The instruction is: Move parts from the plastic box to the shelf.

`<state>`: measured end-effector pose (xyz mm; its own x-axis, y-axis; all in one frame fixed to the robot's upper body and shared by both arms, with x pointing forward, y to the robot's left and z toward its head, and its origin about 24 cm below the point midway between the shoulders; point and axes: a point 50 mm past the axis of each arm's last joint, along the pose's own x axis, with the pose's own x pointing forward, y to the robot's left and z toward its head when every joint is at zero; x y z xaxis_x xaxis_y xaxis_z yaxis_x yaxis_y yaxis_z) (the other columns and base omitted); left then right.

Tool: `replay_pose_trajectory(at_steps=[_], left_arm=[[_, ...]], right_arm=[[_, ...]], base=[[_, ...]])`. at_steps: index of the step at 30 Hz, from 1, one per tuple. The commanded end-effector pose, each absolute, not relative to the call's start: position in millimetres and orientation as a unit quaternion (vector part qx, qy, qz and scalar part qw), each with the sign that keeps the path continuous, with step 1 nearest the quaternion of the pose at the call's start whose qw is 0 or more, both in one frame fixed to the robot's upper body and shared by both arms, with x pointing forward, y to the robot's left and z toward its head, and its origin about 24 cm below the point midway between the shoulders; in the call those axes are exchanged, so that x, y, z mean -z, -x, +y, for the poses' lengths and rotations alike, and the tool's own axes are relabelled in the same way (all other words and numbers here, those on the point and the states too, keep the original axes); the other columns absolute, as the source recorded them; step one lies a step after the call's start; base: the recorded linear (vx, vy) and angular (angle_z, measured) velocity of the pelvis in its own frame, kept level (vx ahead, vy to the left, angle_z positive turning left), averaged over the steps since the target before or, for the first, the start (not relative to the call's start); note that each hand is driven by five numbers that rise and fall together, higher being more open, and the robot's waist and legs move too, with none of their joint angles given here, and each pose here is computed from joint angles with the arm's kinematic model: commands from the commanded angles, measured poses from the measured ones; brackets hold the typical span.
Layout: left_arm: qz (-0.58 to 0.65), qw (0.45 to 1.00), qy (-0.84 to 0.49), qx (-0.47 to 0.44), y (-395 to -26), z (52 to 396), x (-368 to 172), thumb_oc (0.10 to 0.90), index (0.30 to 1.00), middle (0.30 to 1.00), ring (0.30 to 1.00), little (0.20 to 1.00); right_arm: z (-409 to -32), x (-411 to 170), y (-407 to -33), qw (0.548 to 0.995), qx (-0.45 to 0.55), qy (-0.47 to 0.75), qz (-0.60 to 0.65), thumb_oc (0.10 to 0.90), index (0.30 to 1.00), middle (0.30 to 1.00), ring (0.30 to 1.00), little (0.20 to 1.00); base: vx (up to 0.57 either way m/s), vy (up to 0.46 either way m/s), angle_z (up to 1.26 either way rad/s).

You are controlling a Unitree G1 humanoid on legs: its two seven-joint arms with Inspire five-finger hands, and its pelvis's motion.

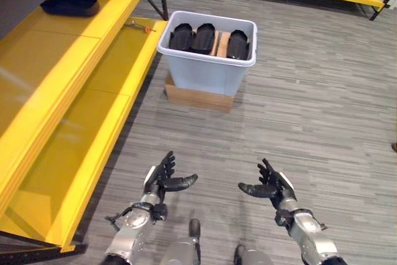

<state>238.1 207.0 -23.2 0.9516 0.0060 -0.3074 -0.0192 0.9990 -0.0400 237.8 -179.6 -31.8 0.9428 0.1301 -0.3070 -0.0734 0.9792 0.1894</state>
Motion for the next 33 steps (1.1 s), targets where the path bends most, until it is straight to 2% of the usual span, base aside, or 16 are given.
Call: replay_pose_trajectory(at_steps=[1, 7, 19, 26, 33], left_arm=[[0.062, 0.998, 0.014, 0.02, -252, 197, -9, 0.9, 1.0, 1.0, 1.0, 1.0], [0.052, 0.998, 0.028, 0.013, -254, 196, -11, 0.9, 1.0, 1.0, 1.0, 1.0], [0.053, 0.997, 0.041, 0.032, -255, 182, -10, 0.9, 1.0, 1.0, 1.0, 1.0], [0.048, 0.997, 0.046, 0.025, -255, 184, -12, 0.9, 1.0, 1.0, 1.0, 1.0], [0.051, 0.998, 0.027, 0.031, -255, 185, -10, 0.9, 1.0, 1.0, 1.0, 1.0]], right_arm=[[-178, 2, -256, 0.992, -0.071, -0.067, 0.077, 0.9, 1.0, 1.0, 1.0, 1.0], [-183, 3, -254, 0.993, -0.059, -0.066, 0.082, 0.9, 1.0, 1.0, 1.0, 1.0], [-192, -6, -256, 0.995, -0.048, -0.06, 0.063, 0.9, 1.0, 1.0, 1.0, 1.0], [-205, -11, -259, 0.997, -0.027, -0.041, 0.054, 0.9, 1.0, 1.0, 1.0, 1.0], [-199, 0, -254, 0.996, -0.026, -0.051, 0.071, 0.9, 1.0, 1.0, 1.0, 1.0]], base=[[0.13, 0.225, -0.03], [0.32, 0.08, -0.09], [0.32, -0.113, 0.2], [0.19, -0.04, -0.29], [0.32, 0.147, -0.43]])
